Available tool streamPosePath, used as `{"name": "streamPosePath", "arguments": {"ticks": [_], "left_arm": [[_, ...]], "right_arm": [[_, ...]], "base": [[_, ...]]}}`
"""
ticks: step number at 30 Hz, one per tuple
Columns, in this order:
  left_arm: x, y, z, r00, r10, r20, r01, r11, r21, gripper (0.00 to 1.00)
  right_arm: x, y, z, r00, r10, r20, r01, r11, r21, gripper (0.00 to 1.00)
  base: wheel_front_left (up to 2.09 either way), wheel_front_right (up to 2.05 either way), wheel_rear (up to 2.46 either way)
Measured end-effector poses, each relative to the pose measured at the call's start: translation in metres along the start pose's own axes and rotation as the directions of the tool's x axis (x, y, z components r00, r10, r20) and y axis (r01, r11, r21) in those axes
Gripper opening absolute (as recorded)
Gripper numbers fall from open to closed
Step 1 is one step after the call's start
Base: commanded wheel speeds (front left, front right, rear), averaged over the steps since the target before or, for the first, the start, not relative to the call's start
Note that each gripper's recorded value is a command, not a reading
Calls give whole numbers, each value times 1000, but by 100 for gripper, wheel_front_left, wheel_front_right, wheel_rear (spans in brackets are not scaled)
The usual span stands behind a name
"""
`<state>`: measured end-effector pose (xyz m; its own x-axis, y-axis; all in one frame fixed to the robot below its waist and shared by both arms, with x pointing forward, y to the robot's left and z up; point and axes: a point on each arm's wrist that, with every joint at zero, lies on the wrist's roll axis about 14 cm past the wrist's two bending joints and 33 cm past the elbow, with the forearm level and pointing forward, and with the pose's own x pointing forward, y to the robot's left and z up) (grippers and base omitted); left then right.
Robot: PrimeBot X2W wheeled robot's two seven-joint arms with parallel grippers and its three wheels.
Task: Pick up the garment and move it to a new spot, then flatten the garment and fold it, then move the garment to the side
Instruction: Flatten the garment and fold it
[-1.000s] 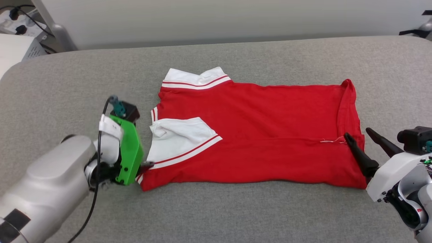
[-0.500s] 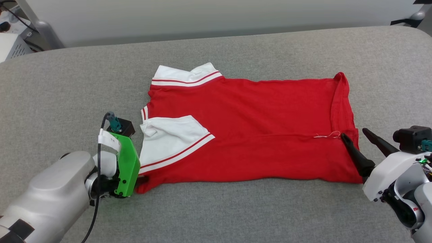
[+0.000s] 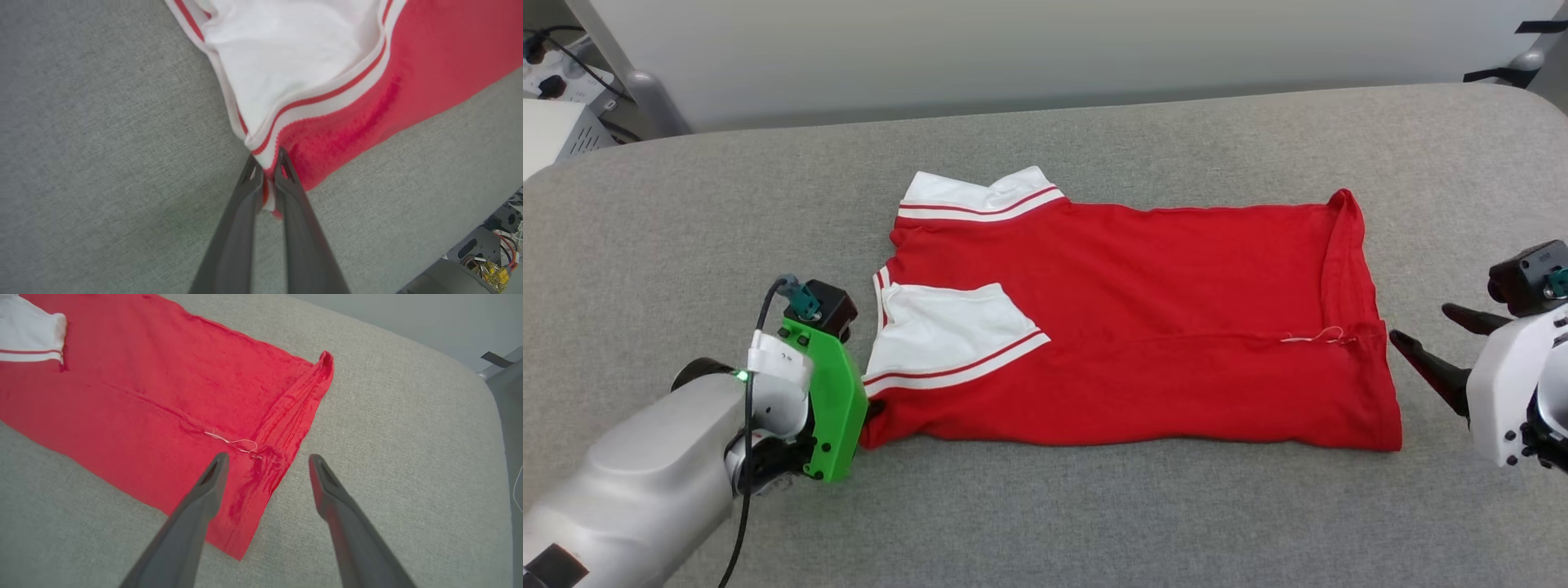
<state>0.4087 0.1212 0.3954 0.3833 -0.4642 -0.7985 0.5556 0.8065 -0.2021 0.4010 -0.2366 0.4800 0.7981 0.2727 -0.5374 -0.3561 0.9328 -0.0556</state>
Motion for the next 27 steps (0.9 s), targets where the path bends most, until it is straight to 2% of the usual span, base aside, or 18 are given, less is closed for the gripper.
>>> {"name": "streamPosePath", "arguments": {"ticks": [5, 12, 21, 27], "left_arm": [[-7, 3, 13, 999, -1, 48, -1, 1000, 31, 0], [-6, 4, 18, 998, -11, 64, 9, 999, 39, 0], [2, 13, 11, 999, -8, 43, 7, 1000, 29, 0], [9, 13, 5, 999, -15, 34, 15, 1000, 8, 0]], "right_arm": [[-5, -1, -21, 980, 30, -195, -31, 1000, 0, 100], [8, 4, -51, 941, 48, -334, -45, 999, 15, 100], [35, 14, -97, 895, 68, -441, -30, 995, 93, 100], [47, 19, -114, 883, 84, -463, -27, 991, 128, 100]], "base": [[0, 0, 0], [0, 0, 0], [0, 0, 0], [0, 0, 0]]}}
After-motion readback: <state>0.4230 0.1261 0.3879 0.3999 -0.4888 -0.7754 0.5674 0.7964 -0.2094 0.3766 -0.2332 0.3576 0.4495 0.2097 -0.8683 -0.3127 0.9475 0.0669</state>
